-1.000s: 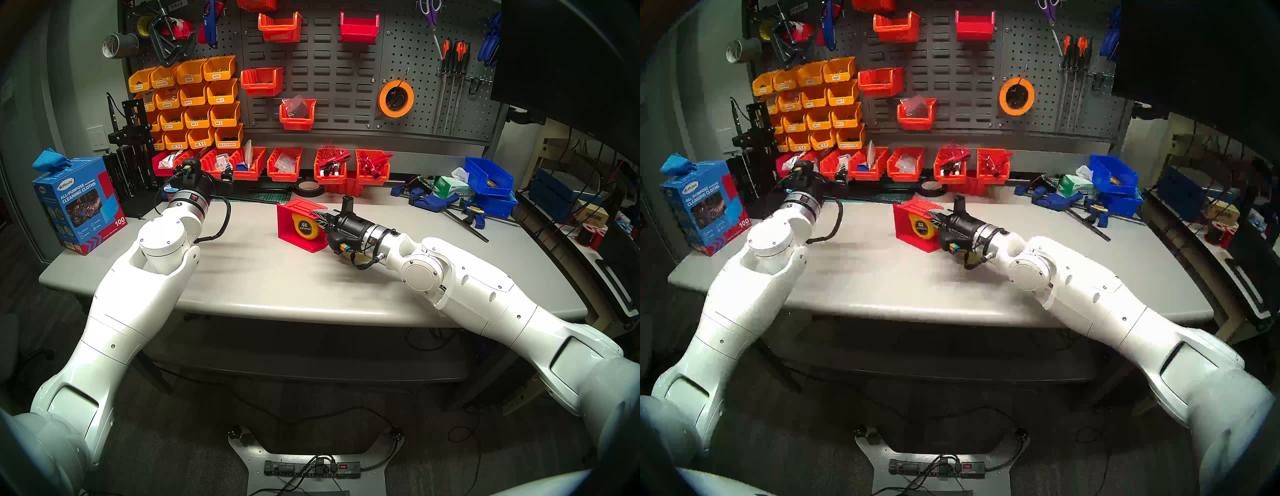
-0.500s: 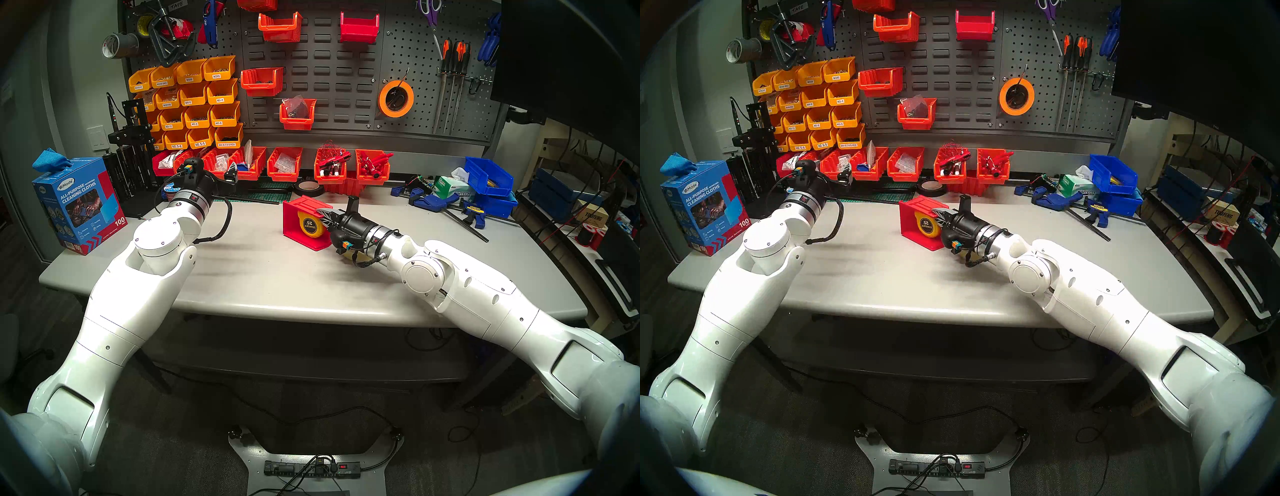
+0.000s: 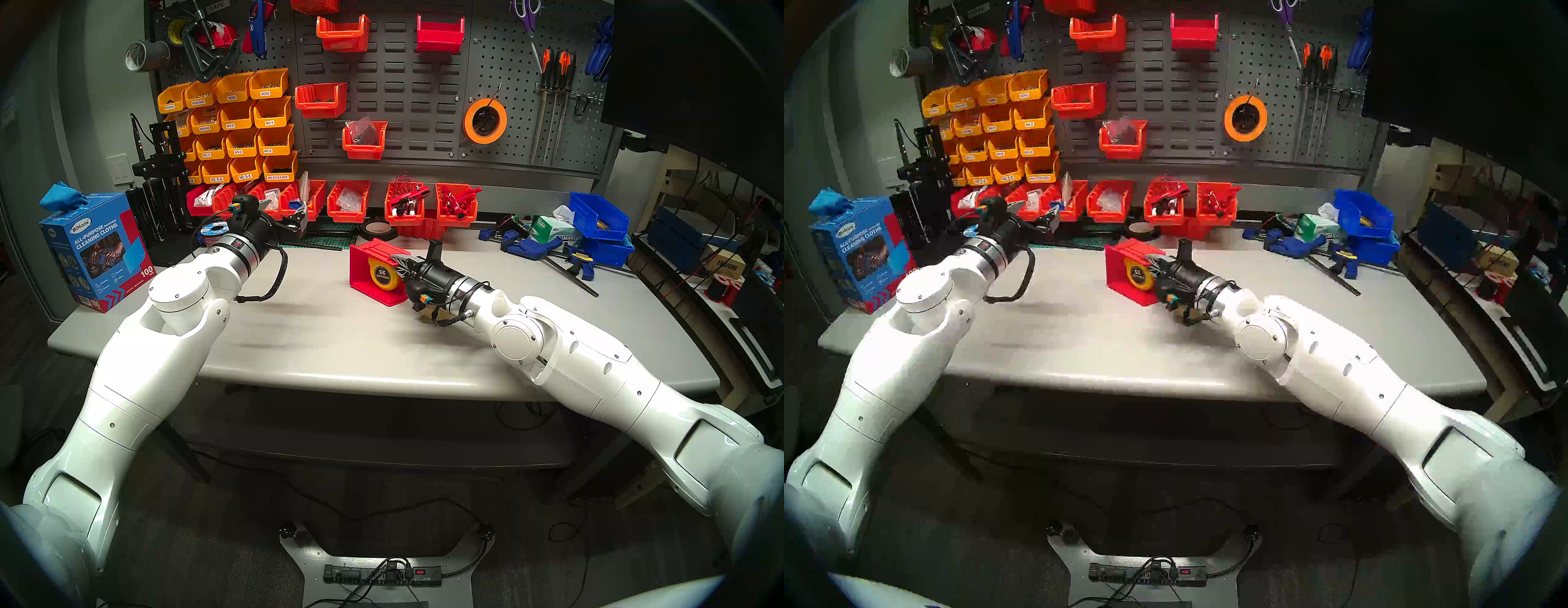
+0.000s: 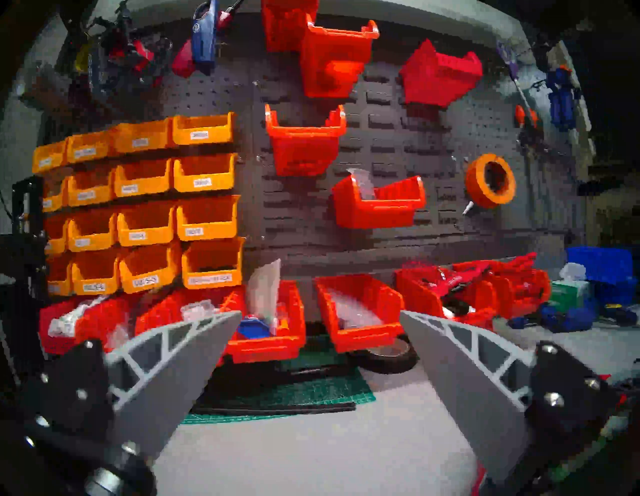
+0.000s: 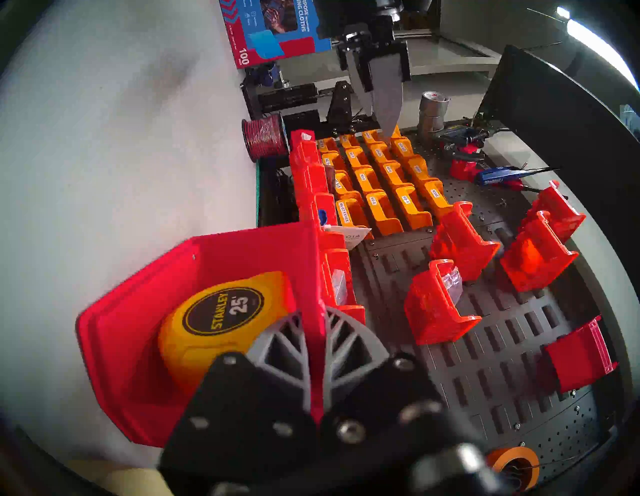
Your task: Take out tools from the storage box
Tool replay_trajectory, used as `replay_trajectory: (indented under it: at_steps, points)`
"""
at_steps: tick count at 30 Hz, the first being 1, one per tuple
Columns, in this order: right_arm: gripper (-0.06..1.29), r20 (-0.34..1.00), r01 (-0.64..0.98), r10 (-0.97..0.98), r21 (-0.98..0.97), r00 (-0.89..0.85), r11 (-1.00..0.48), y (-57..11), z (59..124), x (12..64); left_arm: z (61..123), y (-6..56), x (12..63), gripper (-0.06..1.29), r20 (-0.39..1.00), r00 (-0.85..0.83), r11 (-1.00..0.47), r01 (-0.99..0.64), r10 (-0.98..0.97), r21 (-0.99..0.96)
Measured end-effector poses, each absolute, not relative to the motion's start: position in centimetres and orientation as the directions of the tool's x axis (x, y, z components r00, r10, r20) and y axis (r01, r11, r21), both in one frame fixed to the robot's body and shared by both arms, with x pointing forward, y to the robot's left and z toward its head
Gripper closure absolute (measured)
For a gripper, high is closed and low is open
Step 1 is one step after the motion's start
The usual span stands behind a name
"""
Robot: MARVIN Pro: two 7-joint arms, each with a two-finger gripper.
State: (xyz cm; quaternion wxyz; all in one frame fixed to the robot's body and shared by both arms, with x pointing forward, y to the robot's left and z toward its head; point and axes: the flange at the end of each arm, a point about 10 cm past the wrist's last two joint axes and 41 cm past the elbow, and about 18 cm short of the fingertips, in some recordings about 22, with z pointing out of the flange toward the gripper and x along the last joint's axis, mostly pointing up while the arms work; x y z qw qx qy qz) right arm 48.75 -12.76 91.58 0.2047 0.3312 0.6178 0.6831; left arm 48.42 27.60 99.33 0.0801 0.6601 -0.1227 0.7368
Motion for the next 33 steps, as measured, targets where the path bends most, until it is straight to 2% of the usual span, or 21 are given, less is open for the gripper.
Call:
replay_trajectory:
  at_steps: [14, 33]
  points:
    - [1.27, 0.205, 0.127, 0.704, 0.979, -0.68, -0.162, -12.6, 91.5, 49.3, 95.5, 26.8, 48.3, 0.0, 0.979, 0.17, -0.919, -0.393, -0.112, -0.037]
    - [1.27, 0.234, 0.135, 0.717, 0.972, -0.657, -0.193, -12.4, 91.5, 50.0, 96.1, 23.7, 45.6, 0.0, 0.981, 0.195, -0.885, -0.458, -0.014, 0.078]
